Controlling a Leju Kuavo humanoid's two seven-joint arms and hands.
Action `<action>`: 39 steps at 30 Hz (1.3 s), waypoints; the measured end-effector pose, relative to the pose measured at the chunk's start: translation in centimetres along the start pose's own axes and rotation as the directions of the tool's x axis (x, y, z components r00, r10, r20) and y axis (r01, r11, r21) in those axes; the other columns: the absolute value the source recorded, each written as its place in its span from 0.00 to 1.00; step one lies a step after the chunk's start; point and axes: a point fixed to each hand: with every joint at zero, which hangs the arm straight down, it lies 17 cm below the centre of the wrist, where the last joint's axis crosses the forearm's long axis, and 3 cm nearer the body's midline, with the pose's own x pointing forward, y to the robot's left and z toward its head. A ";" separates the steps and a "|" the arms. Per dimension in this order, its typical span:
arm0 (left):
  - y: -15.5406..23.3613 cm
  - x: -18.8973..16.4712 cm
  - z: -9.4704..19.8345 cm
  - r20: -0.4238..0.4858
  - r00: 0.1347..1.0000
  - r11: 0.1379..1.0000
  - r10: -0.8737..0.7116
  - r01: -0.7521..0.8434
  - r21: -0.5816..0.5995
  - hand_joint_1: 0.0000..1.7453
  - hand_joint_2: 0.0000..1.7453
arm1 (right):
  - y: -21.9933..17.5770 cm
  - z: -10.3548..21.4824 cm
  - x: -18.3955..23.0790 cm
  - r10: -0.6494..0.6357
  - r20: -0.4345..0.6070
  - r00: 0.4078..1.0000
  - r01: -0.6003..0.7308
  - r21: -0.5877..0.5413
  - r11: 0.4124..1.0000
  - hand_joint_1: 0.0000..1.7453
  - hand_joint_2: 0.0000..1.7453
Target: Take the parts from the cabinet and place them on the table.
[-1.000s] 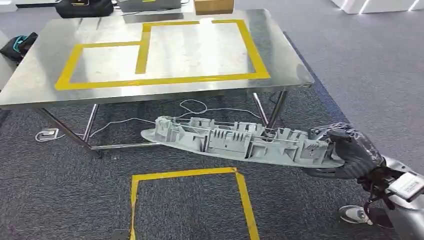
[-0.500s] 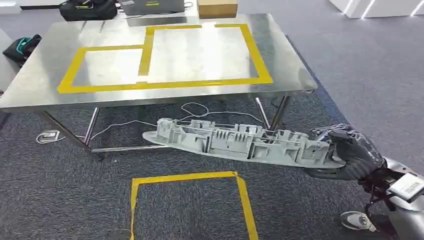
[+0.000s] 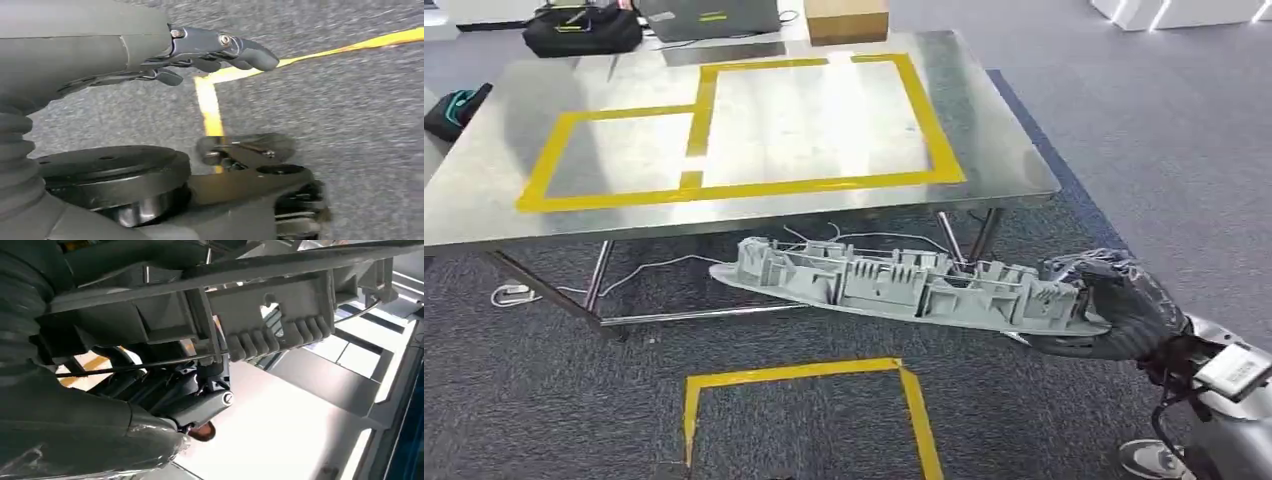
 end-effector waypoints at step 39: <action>0.3 -0.1 0.0 -0.003 1.000 1.000 0.023 -0.023 0.016 0.00 1.00 | -2.8 -0.1 0.0 0.203 -0.042 0.978 -0.200 0.064 0.978 1.00 1.00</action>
